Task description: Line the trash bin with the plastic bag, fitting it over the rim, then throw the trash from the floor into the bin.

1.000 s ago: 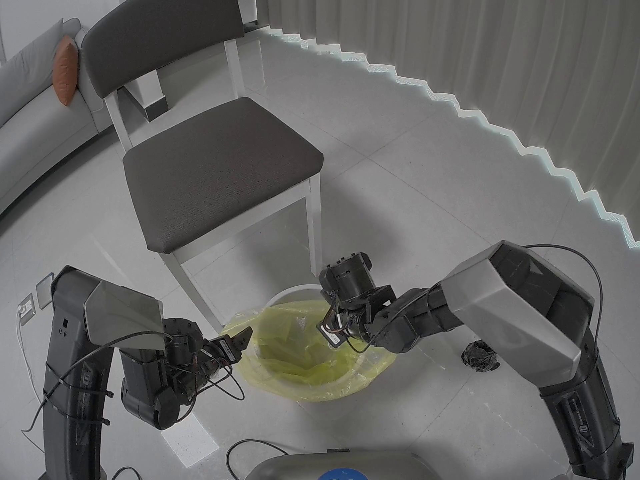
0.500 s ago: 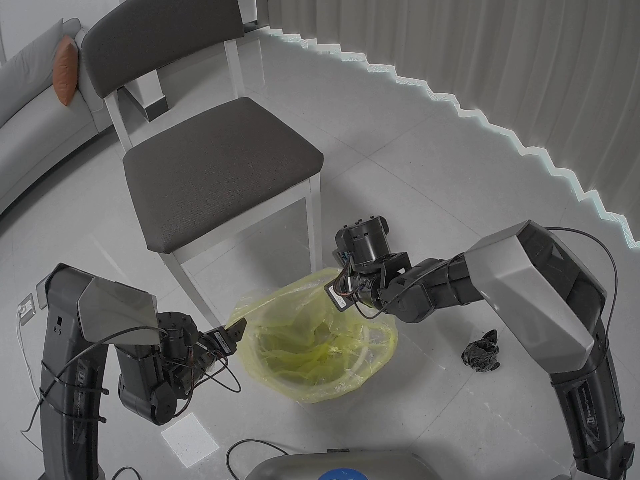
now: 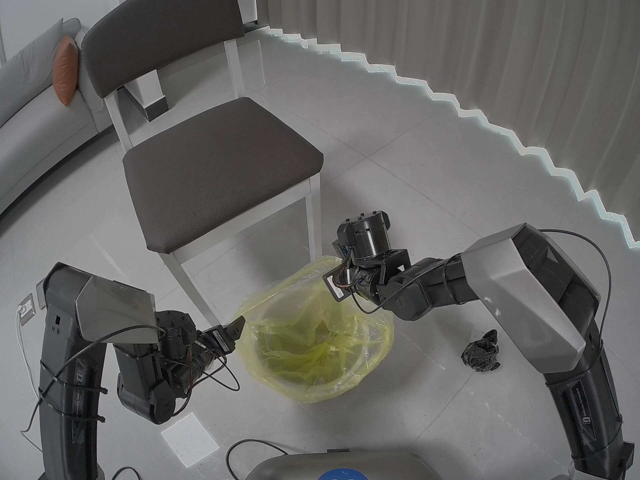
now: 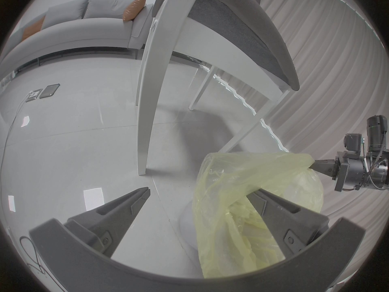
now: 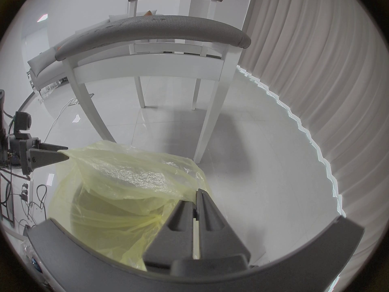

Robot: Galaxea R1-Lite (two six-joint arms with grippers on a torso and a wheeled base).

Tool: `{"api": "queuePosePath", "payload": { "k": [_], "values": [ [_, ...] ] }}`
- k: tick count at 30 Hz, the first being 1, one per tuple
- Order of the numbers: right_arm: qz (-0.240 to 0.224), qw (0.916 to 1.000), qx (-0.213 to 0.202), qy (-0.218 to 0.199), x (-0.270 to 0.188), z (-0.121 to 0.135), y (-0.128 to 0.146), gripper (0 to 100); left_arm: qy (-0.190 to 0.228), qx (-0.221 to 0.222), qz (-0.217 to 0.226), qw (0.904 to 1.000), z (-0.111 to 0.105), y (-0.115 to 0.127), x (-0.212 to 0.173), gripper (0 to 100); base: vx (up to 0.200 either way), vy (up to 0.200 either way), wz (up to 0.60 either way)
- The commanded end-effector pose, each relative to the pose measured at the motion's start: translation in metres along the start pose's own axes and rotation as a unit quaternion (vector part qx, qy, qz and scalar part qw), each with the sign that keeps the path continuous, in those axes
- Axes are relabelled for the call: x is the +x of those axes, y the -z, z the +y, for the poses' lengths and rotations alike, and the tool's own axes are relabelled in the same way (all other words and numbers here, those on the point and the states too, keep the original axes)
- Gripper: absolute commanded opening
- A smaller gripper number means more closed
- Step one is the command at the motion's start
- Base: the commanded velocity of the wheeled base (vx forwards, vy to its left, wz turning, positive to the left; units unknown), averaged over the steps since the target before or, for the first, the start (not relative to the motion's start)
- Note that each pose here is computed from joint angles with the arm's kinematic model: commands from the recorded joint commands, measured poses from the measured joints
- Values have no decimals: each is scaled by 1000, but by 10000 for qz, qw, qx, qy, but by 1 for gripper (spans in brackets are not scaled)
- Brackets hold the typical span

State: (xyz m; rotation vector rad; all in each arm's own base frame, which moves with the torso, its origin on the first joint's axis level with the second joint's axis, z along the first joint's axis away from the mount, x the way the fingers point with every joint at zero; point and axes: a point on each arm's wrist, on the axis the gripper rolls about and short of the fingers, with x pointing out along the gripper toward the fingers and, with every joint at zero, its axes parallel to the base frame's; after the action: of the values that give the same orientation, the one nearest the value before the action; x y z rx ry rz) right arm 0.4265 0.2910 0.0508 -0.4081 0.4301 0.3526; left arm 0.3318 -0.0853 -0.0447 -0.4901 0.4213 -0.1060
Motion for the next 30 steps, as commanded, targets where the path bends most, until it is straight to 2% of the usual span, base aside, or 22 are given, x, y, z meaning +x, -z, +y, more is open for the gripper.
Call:
{"api": "queuePosePath", "payload": {
  "k": [1,5,11,13,23,24,30],
  "values": [
    [2,10000,26,40,4,-3,2,0,46,-5,-71,10000,-1,-1,0,100,0,0,0],
    [-3,10000,32,47,5,-4,2,0,42,-5,-64,10000,-1,-1,0,100,0,0,0],
    [-543,9983,128,156,6,-5,-7,0,50,-2,-50,10000,-2,-1,-3,100,0,0,0],
    [-598,9980,134,175,7,-6,-7,0,50,-2,-50,10000,-2,-1,-3,100,0,0,0],
    [-524,9984,-40,191,10,-6,-2,0,46,-1,-43,10000,-2,-1,-3,100,0,0,0],
    [-536,9984,-33,201,11,-6,-2,100,50,-2,-50,10000,-2,-1,-3,100,0,0,0],
    [-704,9971,50,273,14,-9,-3,100,46,-1,-43,10000,-1,-1,-2,100,0,0,0]
  ]
}}
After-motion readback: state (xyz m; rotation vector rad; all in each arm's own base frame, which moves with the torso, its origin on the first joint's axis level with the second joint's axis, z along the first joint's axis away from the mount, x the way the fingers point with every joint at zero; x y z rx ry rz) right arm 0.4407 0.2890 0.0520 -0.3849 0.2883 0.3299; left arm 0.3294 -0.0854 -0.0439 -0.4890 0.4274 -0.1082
